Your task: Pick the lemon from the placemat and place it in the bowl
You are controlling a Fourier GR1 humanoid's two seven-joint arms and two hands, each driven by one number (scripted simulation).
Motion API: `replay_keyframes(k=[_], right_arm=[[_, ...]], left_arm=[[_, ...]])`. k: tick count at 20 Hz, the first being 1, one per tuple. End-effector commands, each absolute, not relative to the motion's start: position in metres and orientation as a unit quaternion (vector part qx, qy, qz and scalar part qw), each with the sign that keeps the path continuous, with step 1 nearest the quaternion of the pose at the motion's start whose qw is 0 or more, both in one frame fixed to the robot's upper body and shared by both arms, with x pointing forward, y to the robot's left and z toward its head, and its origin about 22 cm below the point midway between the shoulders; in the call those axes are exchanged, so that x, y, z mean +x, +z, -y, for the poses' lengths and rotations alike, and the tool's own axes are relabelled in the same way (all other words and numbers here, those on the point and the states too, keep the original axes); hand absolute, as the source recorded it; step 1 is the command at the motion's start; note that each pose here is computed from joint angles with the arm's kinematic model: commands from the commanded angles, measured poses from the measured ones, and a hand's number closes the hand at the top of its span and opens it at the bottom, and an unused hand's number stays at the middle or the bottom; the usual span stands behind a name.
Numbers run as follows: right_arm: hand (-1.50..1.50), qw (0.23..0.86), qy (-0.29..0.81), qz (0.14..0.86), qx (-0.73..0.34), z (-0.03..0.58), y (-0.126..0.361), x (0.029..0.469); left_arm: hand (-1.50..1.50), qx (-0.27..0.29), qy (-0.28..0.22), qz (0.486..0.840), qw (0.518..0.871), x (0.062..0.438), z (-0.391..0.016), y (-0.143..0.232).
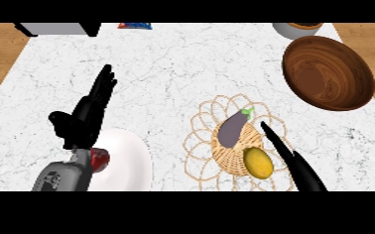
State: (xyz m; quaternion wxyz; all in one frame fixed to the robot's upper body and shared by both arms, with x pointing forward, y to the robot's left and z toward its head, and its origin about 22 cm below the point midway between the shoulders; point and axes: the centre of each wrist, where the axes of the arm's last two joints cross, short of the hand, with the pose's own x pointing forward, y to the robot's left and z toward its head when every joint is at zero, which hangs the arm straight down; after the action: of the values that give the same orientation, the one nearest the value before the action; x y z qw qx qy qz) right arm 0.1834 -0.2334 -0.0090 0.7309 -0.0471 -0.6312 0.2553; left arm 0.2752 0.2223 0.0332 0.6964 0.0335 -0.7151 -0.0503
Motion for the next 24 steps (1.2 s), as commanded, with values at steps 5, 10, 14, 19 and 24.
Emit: replay_keyframes(k=[5,10,14,19,24], right_arm=[[-1.50,0.732,0.305,0.597,-0.121,0.220,-0.040,0.188],[-1.50,0.741,0.308,0.588,-0.094,0.230,-0.052,0.205],[1.50,0.699,0.382,0.600,-0.077,0.223,-0.047,0.200],[1.50,0.659,0.410,0.625,-0.083,0.232,-0.059,0.198],[1.50,0.672,0.396,0.624,-0.056,0.213,-0.057,0.183]], left_arm=[[0.00,0.034,-0.048,0.713,0.699,0.263,-0.217,0.037],[0.00,0.034,-0.048,0.714,0.698,0.262,-0.210,0.032],[0.00,0.033,-0.044,0.716,0.696,0.274,-0.212,0.035],[0.00,0.042,-0.052,0.717,0.694,0.286,-0.226,0.049],[0.00,0.033,-0.044,0.714,0.698,0.271,-0.210,0.024]])
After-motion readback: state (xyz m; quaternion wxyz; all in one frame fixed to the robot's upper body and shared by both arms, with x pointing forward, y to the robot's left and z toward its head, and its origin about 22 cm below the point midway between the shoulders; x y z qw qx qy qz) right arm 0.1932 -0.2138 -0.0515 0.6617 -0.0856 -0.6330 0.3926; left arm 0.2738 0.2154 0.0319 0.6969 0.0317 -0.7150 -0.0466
